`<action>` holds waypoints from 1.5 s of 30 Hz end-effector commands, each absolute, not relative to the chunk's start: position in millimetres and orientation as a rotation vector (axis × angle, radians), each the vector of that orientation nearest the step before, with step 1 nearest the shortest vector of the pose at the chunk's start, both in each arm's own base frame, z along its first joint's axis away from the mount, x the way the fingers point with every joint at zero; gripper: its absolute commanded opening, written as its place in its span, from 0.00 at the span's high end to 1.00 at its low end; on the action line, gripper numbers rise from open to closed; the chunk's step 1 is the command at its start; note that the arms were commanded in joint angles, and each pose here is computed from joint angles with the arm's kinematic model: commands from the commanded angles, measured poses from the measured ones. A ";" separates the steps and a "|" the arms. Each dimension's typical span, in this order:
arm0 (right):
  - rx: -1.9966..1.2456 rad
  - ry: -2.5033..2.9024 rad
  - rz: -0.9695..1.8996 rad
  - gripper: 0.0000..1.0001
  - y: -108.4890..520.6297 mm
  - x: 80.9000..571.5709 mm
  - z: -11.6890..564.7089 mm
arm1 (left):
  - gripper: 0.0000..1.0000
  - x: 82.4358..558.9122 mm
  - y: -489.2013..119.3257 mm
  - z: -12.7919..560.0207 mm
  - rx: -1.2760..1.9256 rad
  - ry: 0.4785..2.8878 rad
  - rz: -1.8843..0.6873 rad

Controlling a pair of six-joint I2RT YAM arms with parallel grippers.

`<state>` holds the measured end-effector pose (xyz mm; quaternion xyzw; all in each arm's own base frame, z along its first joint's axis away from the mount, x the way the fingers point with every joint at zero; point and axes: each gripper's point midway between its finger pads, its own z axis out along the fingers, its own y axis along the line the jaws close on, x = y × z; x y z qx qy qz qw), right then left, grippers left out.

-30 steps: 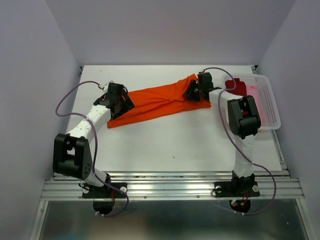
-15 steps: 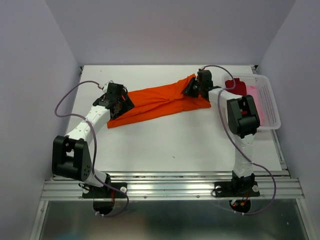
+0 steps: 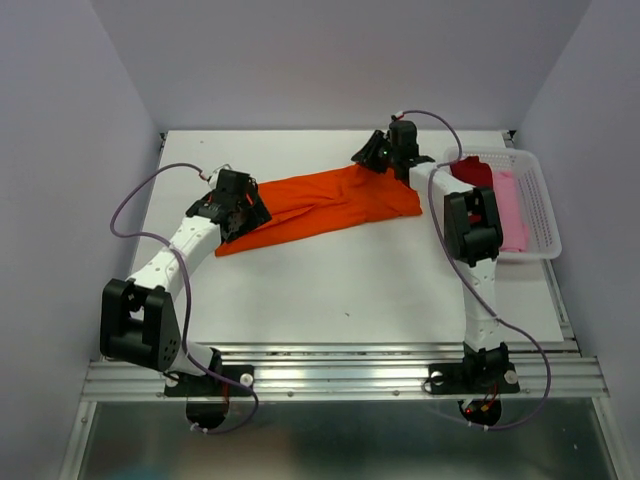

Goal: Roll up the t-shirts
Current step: Fold the T-shirt at the center of the board.

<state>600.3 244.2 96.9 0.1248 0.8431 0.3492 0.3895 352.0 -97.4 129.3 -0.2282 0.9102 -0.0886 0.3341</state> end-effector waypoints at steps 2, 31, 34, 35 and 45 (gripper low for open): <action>0.219 2.023 0.887 0.60 248.1 602.8 167.2 | 0.19 342.8 -102.4 134.5 -0.530 2.375 -0.230; -0.276 2.252 1.036 0.62 418.4 437.4 92.0 | 0.20 351.8 -57.9 78.2 -0.663 2.438 -0.155; -0.273 2.275 1.027 0.62 423.5 444.6 79.4 | 0.20 354.6 -55.0 82.5 -0.670 2.425 -0.152; -0.273 2.252 1.038 0.61 428.4 450.8 86.8 | 0.20 353.6 -54.8 82.4 -0.668 2.429 -0.146; -0.251 2.269 1.011 0.61 441.7 474.7 75.2 | 0.20 358.2 -53.9 81.6 -0.667 2.430 -0.145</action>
